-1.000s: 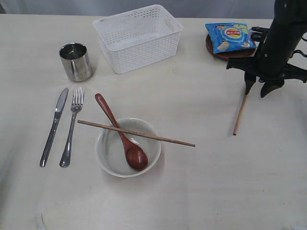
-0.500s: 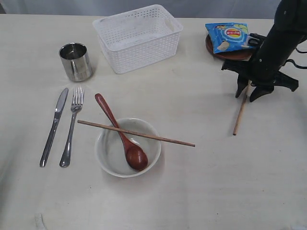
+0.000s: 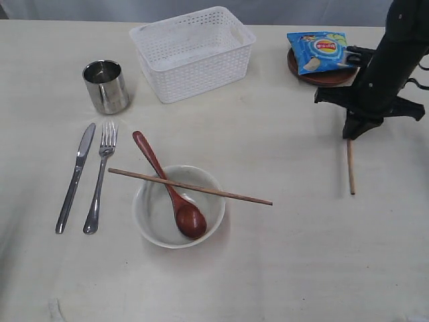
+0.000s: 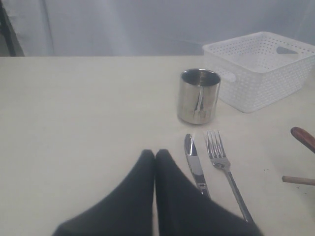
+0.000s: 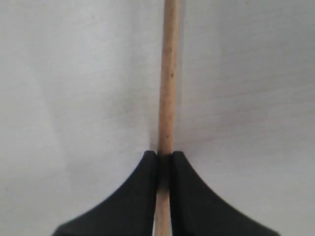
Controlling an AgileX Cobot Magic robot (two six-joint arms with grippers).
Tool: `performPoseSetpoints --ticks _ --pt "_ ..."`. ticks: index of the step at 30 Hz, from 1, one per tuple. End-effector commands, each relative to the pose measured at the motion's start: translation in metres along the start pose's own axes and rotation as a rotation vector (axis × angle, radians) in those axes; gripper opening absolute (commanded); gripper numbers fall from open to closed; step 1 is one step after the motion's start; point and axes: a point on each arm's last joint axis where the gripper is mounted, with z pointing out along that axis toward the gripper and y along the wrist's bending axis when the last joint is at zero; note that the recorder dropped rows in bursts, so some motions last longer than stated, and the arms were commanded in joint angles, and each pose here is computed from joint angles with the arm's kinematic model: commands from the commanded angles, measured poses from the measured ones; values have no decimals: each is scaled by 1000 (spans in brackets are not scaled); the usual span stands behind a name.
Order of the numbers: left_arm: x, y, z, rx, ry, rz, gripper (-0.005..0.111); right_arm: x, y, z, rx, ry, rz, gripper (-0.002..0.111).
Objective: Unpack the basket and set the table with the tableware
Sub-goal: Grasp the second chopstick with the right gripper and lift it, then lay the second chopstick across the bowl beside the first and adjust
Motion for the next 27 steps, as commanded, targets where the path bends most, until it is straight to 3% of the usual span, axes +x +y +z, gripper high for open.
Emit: performPoseSetpoints --ticks 1,6,10,16,22,27 --pt "0 0 0 -4 -10 4 0 4 4 -54 -19 -129 -136 -1" --pt "0 0 0 -4 -10 4 0 27 45 -113 -187 -270 -371 -1" --pt "0 0 0 -4 -10 4 0 65 100 -148 -283 -356 -651 -1" --pt "0 0 0 -4 -10 4 0 135 183 -173 -325 -291 -1067 -1" --pt "0 0 0 -4 -10 4 0 191 237 -171 -243 -202 -1381 -1" --pt "0 0 0 -4 -10 4 0 209 255 -140 -108 -76 -1507 -1"
